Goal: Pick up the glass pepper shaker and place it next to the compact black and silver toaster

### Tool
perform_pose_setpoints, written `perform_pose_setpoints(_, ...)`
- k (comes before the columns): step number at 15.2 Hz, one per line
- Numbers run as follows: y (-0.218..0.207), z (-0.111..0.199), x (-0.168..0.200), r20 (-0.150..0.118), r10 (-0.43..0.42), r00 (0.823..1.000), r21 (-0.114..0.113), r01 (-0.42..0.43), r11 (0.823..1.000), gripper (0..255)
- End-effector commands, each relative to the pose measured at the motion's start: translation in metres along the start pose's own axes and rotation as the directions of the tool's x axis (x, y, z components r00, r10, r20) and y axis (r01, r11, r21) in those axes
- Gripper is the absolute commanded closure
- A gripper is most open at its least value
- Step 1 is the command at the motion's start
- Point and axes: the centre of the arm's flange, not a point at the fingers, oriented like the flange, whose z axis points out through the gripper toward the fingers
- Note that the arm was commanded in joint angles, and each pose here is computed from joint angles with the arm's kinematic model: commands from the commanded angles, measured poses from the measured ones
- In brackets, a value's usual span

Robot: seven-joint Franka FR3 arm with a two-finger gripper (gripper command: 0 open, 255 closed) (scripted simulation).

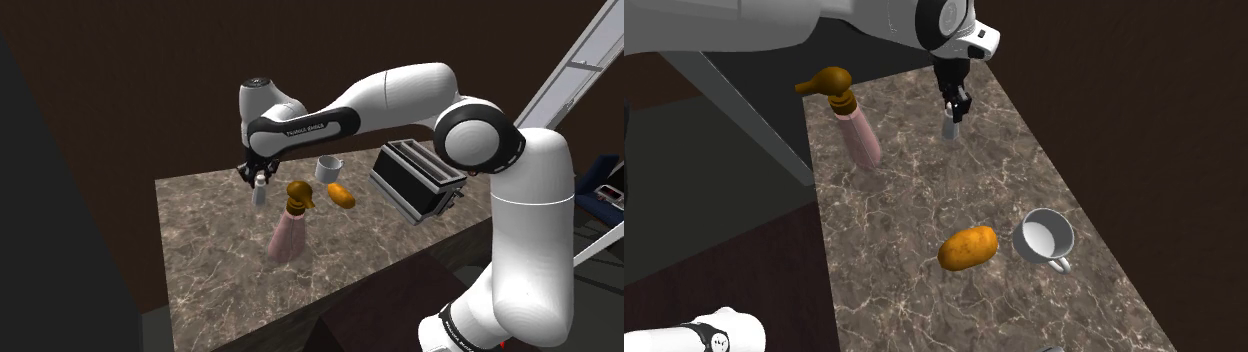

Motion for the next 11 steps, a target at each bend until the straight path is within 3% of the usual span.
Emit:
perform_pose_setpoints(1,0.0,-0.01,0.0,0.0,0.0,1.0,0.0,0.0,1.0,255)
perform_pose_setpoints(11,0.007,-0.063,0.003,0.0,0.0,1.0,0.0,0.0,1.0,255)
